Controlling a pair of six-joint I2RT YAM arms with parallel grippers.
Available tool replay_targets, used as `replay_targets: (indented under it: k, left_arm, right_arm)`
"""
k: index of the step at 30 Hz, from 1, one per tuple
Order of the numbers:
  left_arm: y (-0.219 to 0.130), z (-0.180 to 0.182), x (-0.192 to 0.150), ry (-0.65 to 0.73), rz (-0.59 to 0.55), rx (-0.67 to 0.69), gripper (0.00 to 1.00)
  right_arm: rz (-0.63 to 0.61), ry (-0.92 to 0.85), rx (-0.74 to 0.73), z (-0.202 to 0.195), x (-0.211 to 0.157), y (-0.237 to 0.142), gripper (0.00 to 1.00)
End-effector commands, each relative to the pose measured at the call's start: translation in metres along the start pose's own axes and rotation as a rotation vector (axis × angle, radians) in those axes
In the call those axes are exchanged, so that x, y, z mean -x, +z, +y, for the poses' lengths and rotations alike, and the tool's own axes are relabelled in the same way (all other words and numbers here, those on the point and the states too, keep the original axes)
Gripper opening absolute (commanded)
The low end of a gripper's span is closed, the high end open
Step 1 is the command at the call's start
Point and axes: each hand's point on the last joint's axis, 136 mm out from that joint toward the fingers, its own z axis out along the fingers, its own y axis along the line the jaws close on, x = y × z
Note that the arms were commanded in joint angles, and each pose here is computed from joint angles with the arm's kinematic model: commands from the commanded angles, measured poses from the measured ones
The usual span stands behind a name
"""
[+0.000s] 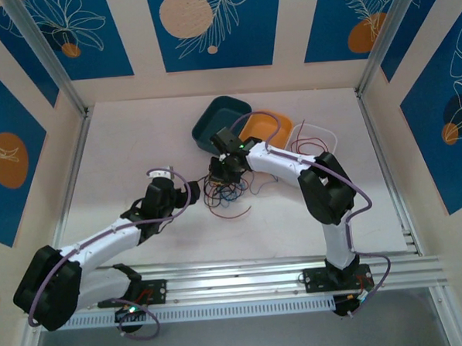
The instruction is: Untangle the cables
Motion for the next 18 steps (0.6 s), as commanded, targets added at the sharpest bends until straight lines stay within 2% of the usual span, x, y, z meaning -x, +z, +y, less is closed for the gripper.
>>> replay_targets:
  k: [1,7,18]
  left_arm:
    - [0.000,0.001,0.007,-0.022,-0.016,0.001,1.00]
    - [-0.003,0.005,0.010,-0.066,-0.036,0.004,1.00]
    - [-0.011,0.010,0.018,-0.161,-0.072,-0.043,1.00]
  right_arm:
    - [-0.001,-0.070,0.061,0.027,-0.004,-0.014,0.09]
    - [-0.072,-0.206,0.110,0.060,-0.014,-0.052,0.02]
    - [-0.180,-0.401,0.265,0.111,-0.036,-0.121,0.00]
